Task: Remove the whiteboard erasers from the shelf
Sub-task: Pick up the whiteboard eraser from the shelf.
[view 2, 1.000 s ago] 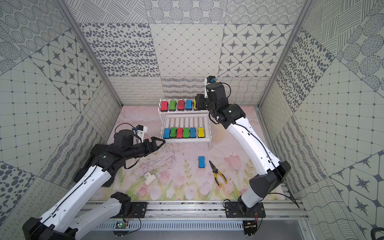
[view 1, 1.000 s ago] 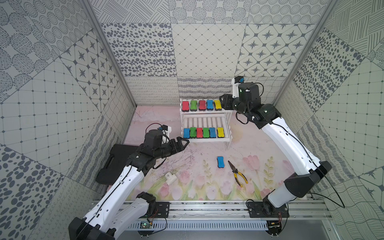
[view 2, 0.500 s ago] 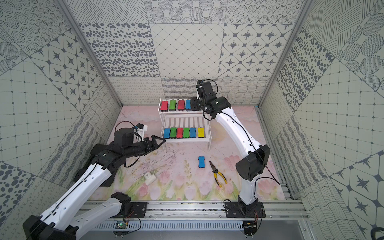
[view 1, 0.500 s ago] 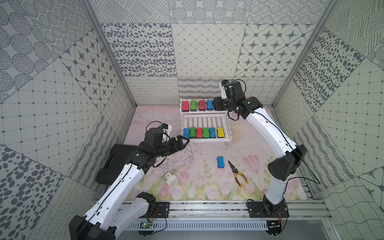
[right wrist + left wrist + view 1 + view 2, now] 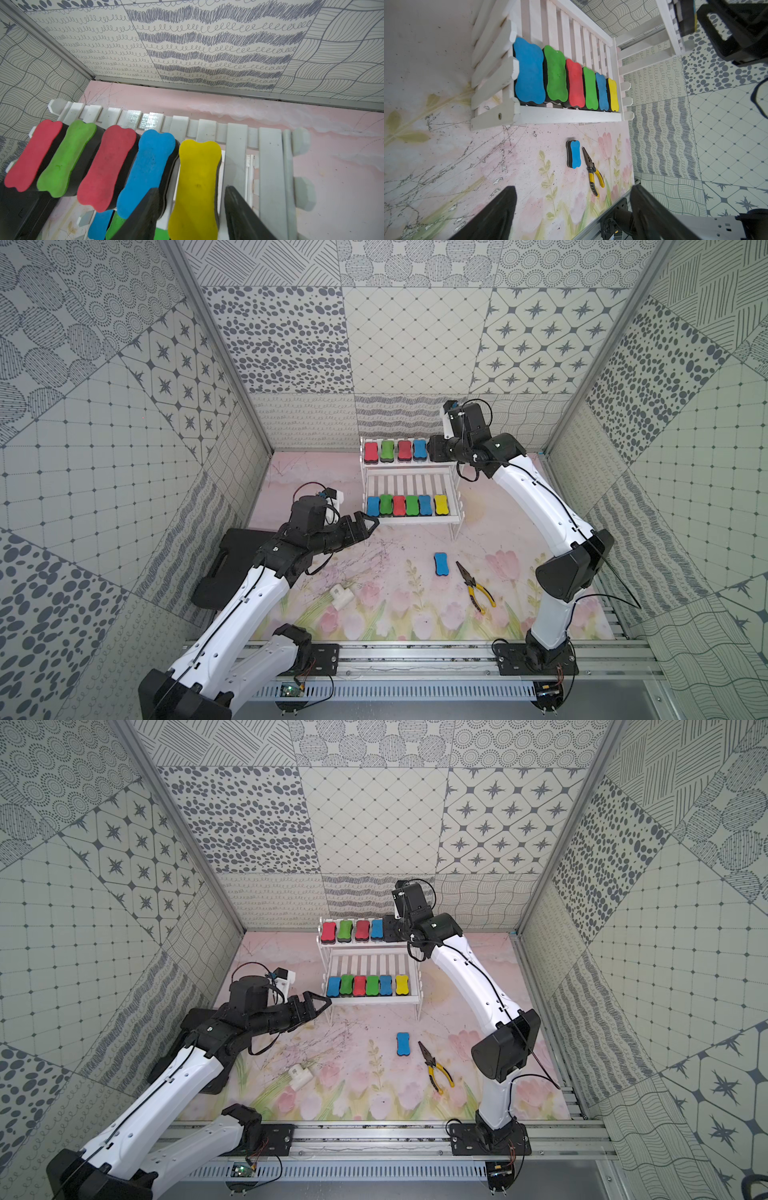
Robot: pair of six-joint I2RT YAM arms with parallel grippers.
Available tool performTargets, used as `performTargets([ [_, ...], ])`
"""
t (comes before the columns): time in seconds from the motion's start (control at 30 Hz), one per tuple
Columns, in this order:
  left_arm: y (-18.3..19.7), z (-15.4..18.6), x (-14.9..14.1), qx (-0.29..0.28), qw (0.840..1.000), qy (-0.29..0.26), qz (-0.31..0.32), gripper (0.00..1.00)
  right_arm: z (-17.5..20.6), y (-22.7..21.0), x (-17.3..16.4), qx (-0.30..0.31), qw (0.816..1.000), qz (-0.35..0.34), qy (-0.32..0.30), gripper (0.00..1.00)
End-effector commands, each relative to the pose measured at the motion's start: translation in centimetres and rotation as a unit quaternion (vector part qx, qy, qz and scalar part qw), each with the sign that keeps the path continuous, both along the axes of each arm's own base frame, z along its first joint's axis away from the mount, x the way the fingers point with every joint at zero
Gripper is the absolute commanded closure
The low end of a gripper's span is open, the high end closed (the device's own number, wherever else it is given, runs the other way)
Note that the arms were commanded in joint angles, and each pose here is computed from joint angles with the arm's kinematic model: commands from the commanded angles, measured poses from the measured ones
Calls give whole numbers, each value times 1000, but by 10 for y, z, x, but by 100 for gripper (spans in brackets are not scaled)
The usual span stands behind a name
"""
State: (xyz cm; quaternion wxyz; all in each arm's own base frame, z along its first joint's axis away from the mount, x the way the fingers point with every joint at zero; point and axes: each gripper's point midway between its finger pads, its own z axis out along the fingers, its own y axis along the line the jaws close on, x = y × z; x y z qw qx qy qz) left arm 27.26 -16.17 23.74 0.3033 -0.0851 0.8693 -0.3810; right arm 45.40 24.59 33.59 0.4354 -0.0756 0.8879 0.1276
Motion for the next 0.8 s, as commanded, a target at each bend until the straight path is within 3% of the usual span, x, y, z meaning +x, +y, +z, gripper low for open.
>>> performTargets([
  [0.0,-3,2,-1,5,1000,-10,-15,10,-7,0,9,-9,1000,-3,-2,45],
  [0.27,-2,-3,-1,10,1000,-4,-13,10,-22,2,11,-13,1000,-2,13,46],
  [0.47,-2,-2,-1,10,1000,-5,-12,10,-29,4,11,-11,1000,-1,23,53],
  [0.77,-2,2,-2,7,1000,-8,-12,10,4,-4,2,8,1000,-7,-8,61],
])
